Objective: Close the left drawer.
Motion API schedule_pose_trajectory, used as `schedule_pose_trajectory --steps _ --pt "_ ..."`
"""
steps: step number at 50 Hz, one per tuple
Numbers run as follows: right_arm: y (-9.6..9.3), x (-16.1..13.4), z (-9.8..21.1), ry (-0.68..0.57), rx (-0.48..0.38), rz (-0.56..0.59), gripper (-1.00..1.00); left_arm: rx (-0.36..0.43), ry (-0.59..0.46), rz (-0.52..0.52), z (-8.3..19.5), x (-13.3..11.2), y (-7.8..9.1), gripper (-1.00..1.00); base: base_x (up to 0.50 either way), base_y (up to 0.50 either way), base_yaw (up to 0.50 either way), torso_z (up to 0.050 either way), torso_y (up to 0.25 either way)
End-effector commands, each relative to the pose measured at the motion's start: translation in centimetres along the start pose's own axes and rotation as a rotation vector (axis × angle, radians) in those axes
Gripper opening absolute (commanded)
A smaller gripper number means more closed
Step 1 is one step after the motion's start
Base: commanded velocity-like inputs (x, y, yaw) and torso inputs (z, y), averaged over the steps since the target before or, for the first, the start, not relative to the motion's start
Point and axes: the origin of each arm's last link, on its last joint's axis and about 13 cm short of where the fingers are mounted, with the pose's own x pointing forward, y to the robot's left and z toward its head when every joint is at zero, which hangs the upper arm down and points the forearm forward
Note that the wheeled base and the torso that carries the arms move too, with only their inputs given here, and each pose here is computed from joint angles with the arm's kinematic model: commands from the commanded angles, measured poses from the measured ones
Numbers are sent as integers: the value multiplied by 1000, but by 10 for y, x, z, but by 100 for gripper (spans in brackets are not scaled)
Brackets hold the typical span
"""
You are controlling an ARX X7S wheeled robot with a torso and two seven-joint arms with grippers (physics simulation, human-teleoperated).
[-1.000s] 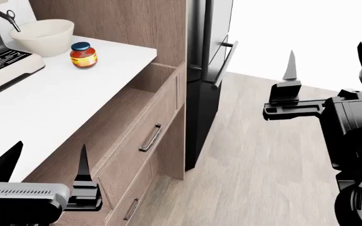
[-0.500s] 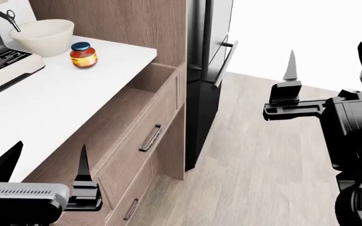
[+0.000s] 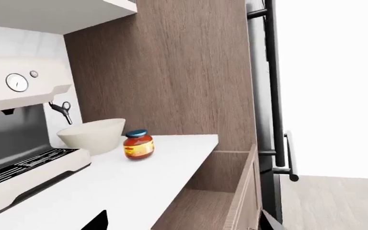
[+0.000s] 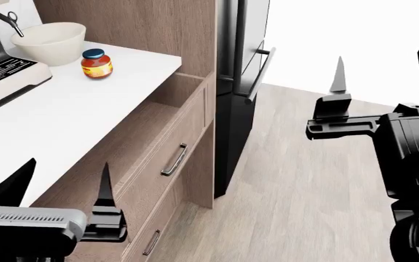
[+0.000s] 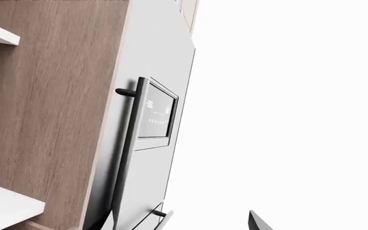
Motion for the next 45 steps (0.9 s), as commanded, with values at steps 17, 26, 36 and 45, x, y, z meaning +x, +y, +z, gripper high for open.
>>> schedule_pose_trajectory --steps 17,26,36,45 --pt "-2 1 0 -10 11 -1 100 -117 3 -189 25 30 -44 100 0 0 0 0 0" --pt "-3 0 1 -10 11 -1 100 -159 27 -273 27 40 -59 100 0 0 0 0 0" --pt "-4 0 0 -5 14 -4 100 -185 96 -369 23 46 -77 100 0 0 0 0 0" --pt "-4 0 -1 -5 18 -3 100 -180 145 -391 13 57 -87 100 0 0 0 0 0"
